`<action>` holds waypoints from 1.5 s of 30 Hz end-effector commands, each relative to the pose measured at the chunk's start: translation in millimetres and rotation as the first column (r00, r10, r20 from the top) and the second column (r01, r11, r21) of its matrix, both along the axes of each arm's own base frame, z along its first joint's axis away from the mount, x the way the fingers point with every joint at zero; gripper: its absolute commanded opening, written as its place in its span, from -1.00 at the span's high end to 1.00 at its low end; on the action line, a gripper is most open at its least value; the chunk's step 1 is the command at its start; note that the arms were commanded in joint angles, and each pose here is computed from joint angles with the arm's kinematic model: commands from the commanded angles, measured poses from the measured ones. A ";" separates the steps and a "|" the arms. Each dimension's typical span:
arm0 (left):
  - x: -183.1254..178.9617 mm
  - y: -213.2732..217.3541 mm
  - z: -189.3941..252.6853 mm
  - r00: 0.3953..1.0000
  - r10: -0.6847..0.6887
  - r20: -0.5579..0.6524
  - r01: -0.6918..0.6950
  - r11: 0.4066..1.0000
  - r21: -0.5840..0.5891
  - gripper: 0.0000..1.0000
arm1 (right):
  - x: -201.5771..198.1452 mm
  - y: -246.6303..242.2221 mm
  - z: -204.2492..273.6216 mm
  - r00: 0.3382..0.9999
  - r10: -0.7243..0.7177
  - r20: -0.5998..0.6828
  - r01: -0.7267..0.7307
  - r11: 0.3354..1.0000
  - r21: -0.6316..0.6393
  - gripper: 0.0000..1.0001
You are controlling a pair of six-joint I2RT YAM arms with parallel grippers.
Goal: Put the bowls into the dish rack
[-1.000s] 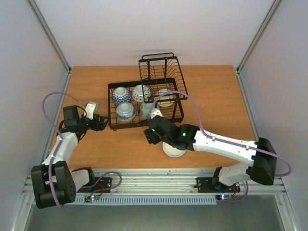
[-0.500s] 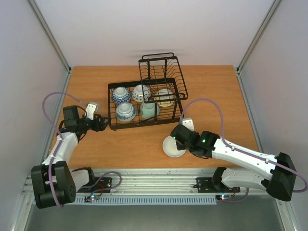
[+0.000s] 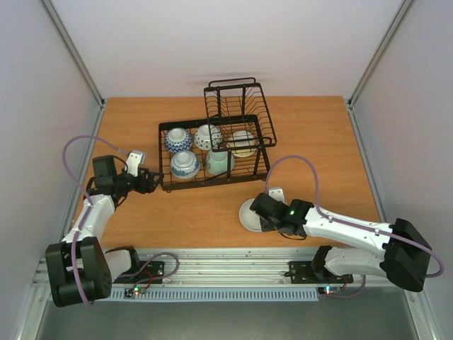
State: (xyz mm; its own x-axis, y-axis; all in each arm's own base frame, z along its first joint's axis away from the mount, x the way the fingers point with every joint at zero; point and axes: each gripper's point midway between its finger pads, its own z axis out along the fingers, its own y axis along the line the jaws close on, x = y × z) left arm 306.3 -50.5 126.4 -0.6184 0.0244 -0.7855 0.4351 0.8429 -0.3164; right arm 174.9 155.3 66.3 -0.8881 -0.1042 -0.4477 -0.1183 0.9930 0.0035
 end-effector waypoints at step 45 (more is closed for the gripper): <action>-80.2 -100.1 -7.3 0.810 -0.582 -0.067 0.581 0.813 -0.044 -0.50 | 99.5 224.2 70.5 0.886 0.405 0.225 -0.422 0.906 0.029 0.97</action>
State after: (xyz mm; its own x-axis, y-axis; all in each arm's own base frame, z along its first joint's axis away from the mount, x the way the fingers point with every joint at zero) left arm 223.7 -148.2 114.1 -0.5824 0.3668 -0.7254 0.7924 0.4552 -0.4060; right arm 269.8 347.1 107.1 -0.7221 -0.3985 -0.5654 -0.4695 0.8827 -0.0225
